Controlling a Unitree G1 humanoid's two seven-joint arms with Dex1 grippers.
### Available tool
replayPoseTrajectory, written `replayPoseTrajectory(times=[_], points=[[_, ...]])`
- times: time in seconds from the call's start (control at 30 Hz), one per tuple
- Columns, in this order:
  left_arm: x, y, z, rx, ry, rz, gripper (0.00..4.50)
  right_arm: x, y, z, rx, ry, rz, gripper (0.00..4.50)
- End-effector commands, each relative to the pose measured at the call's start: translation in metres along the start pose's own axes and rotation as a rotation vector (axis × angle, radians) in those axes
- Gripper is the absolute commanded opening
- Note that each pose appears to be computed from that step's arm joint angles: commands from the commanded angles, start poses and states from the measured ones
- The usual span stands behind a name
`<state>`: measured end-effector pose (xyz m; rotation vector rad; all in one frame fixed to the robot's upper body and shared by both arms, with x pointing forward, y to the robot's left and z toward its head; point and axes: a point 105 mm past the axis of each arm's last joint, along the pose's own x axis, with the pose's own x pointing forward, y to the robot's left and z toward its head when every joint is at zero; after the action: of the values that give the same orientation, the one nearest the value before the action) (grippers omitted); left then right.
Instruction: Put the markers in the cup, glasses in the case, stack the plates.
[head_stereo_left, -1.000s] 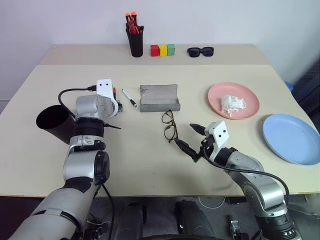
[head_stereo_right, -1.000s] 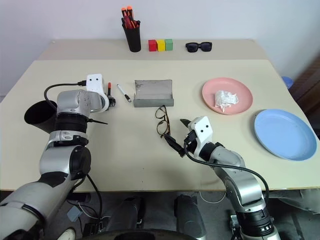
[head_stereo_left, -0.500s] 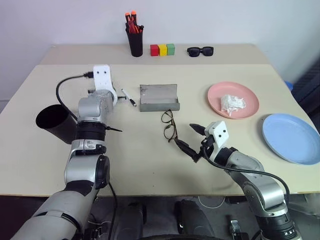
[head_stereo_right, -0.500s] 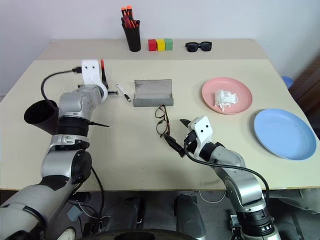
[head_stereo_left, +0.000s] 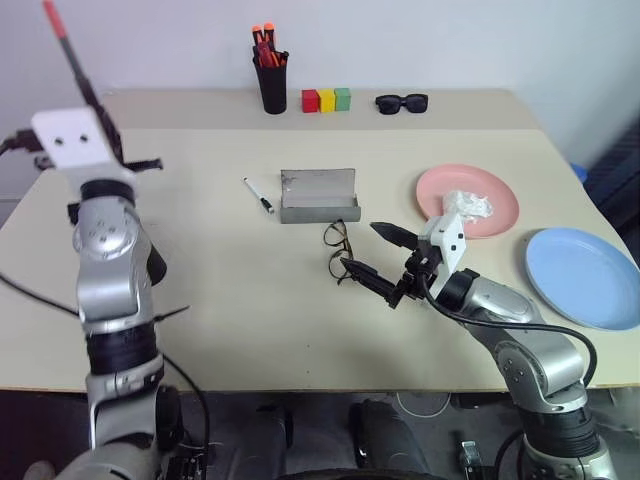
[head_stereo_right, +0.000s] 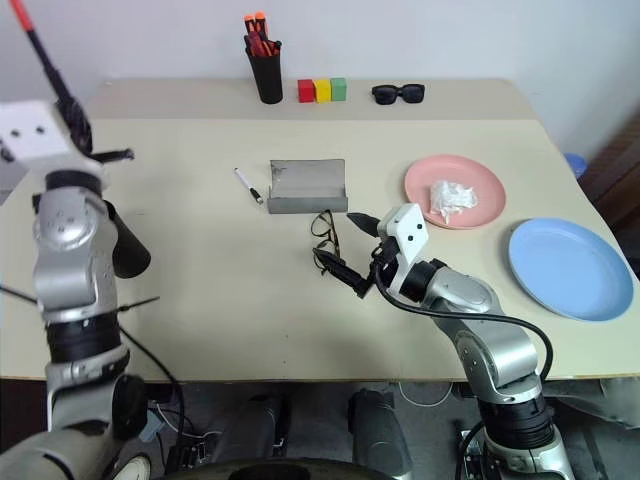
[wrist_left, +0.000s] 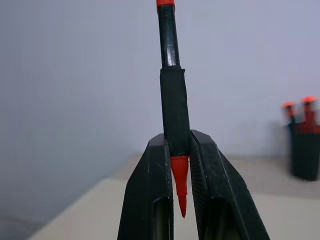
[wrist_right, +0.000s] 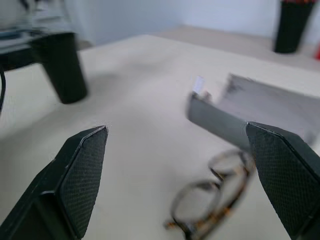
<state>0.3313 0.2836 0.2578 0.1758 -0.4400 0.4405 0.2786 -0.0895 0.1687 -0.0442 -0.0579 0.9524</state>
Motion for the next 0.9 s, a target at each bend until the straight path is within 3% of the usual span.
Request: replayPoseTrajectory(times=[0.03, 0.4, 0.9], points=[[-0.019, 0.011, 0.023, 0.013, -0.076, 0.036, 0.02, -0.001, 0.005, 0.008, -0.022, -0.009, 0.063, 4.5], [-0.06, 0.025, -0.002, 0.112, 0.019, 0.151, 0.02, 0.006, 0.002, -0.002, -0.036, 0.015, 0.102, 4.5], [-0.075, 0.022, -0.026, 0.105, 0.101, 0.146, 0.02, 0.008, 0.003, -0.003, -0.038, 0.007, 0.1, 4.5]])
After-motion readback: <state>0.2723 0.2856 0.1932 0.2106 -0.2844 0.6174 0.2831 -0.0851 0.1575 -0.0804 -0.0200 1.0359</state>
